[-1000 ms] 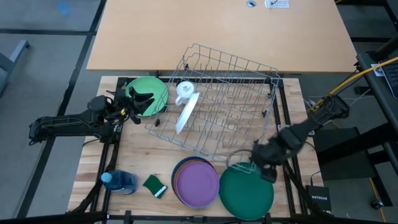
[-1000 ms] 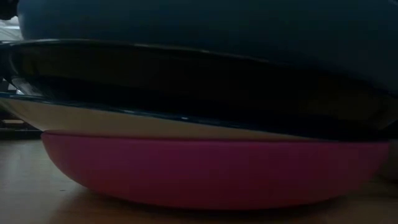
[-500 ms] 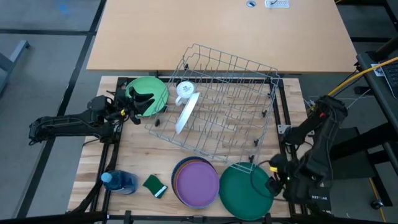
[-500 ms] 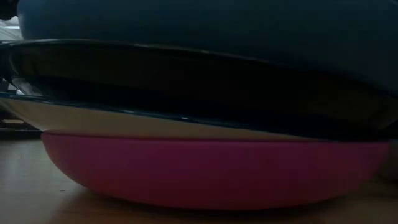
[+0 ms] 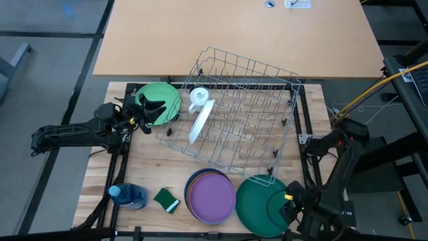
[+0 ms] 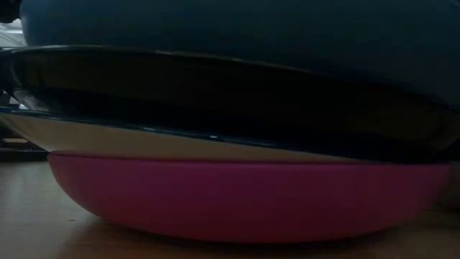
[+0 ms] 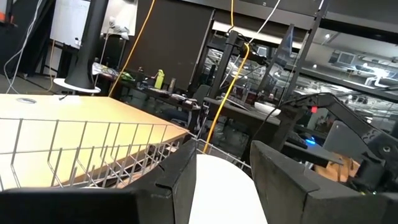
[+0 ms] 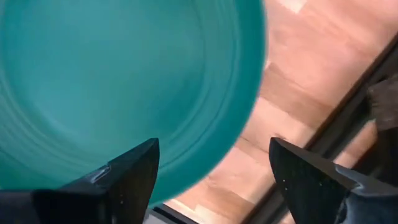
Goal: Sort dishes
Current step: Put the dark green plate in the dish rack
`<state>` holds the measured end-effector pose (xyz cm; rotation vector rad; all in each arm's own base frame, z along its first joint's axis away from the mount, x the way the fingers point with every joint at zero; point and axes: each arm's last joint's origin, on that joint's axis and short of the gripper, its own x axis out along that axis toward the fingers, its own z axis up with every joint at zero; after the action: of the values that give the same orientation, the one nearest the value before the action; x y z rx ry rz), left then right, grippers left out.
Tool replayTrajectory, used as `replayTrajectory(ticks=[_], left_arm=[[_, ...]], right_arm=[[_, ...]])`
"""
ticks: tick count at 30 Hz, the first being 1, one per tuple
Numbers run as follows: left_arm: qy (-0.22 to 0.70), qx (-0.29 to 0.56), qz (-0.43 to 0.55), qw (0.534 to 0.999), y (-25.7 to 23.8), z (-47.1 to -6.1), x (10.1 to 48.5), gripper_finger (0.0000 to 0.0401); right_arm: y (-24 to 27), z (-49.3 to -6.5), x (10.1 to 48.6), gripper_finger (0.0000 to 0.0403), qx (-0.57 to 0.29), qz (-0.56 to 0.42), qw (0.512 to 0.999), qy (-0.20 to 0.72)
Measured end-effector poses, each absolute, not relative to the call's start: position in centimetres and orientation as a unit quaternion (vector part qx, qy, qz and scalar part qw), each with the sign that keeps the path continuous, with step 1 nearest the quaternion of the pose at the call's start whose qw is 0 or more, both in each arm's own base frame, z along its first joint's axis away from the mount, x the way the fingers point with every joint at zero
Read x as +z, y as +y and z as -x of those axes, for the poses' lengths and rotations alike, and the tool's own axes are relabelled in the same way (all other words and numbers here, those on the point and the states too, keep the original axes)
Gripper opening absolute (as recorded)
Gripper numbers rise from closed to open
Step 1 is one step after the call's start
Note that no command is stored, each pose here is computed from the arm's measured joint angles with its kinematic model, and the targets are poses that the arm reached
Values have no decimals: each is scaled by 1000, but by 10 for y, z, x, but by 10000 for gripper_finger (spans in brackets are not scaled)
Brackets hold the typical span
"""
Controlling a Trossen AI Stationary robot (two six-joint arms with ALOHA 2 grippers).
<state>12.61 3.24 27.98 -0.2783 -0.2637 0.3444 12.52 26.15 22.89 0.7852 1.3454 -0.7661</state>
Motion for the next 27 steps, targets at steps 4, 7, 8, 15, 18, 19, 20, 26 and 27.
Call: replayTrajectory(ticks=[4, 7, 8, 15, 18, 19, 20, 26, 27], left_arm=[[-125, 171, 138, 968, 32, -126, 279, 141], [-120, 172, 138, 968, 32, -127, 278, 141], [-120, 172, 138, 968, 32, -126, 278, 141], [-117, 169, 138, 969, 32, -127, 278, 141], [-112, 170, 136, 970, 32, -127, 277, 141], [-109, 170, 135, 970, 32, -127, 276, 141], [-105, 171, 135, 970, 32, -127, 275, 141], [-104, 171, 135, 970, 32, -127, 275, 141], [-104, 171, 135, 970, 32, -127, 275, 141]], right_arm=[[267, -128, 217, 305, -365, -351, 637, 580], [270, -129, 211, 305, -380, -351, 634, 575], [270, -129, 209, 305, -383, -352, 634, 573], [273, -126, 198, 305, -408, -376, 622, 553], [273, -125, 192, 305, -409, -390, 615, 550], [273, -124, 190, 305, -408, -389, 616, 550], [273, -124, 189, 305, -407, -391, 615, 550], [273, -125, 181, 305, -397, -402, 613, 551], [274, -125, 180, 305, -394, -405, 613, 552]])
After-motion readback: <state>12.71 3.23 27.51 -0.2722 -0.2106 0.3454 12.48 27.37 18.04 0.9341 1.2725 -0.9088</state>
